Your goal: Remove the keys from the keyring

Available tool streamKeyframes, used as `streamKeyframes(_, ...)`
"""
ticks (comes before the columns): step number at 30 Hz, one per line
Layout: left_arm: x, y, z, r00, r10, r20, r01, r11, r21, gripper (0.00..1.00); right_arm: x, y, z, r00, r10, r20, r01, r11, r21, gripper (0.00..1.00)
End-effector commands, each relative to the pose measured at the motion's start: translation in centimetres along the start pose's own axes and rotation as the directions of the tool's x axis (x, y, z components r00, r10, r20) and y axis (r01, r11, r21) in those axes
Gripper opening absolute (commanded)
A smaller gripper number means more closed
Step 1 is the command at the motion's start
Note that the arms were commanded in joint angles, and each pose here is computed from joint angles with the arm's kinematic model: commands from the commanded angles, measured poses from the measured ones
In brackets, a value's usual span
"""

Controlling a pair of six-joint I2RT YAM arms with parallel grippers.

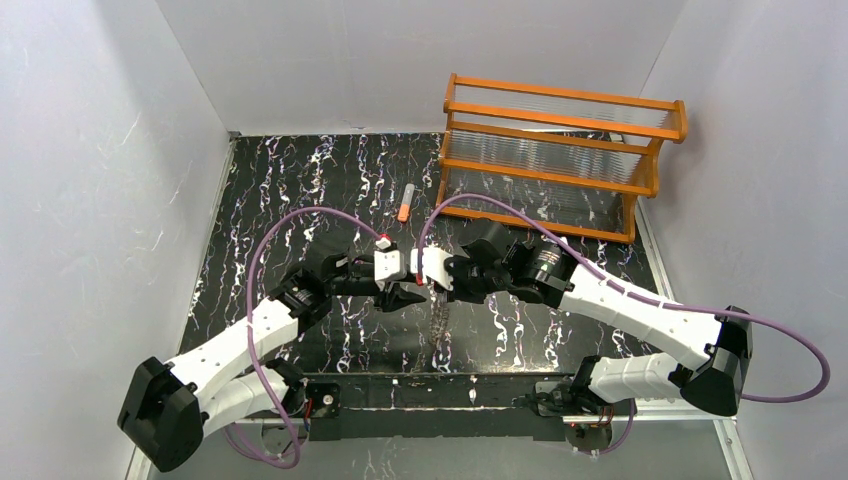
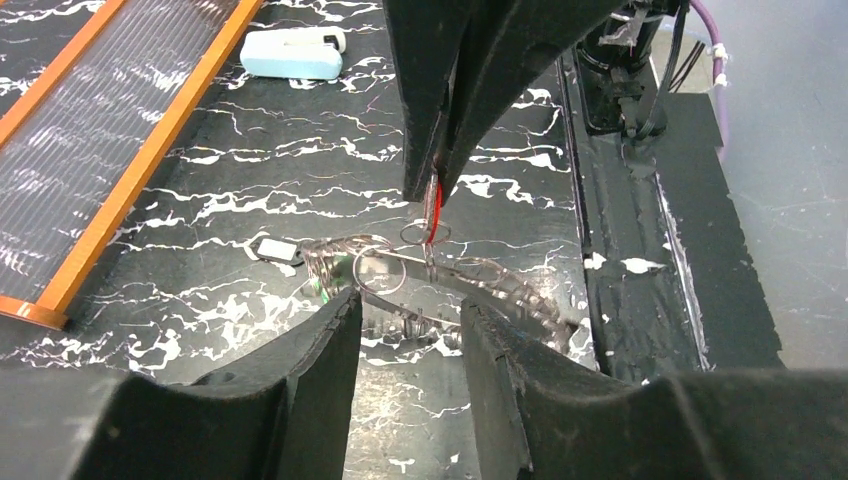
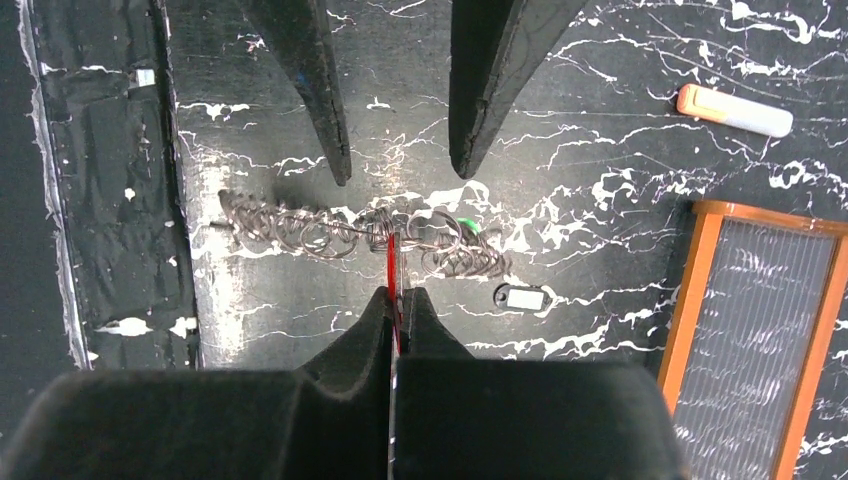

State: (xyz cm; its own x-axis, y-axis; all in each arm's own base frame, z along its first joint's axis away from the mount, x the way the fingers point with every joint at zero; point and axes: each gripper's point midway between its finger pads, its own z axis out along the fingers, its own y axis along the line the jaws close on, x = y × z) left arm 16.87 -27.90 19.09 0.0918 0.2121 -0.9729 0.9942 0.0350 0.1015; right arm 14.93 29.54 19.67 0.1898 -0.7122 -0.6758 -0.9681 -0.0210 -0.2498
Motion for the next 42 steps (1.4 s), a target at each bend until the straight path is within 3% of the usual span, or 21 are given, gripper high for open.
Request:
streamKeyframes(1,-0.2,0.2,-0.2,0.996,-0.091,0.009,0.091,0.994,-0.058,0.40,-2.1,-1.2,-1.0,0.997,0.055,0.058,-0.059,0.996,0.064,0.01)
streamKeyframes(8,0.1,1.2,-0.9,0.965,-0.259,0.043,0.262,0.947,-0.188,0.43,-1.4,-0.8,-0.5,0.992,0.118,0.049,-0.121,0.991,0.062,0.01)
streamKeyframes(20,0.3,-0.6,1.0,0.968,-0.249,0.032,0.250,0.967,-0.041,0.43,-1.0,-0.6,-0.8,0.988,0.138,0.066,-0.143,0.987,0.073,0.01)
streamKeyframes(42,0.0,-0.7,1.9,0.983,-0.179,0.032,0.178,0.984,0.024,0.42,0.0,0.4,-0.1,0.989,0.141,0.046,-0.143,0.989,0.037,0.01)
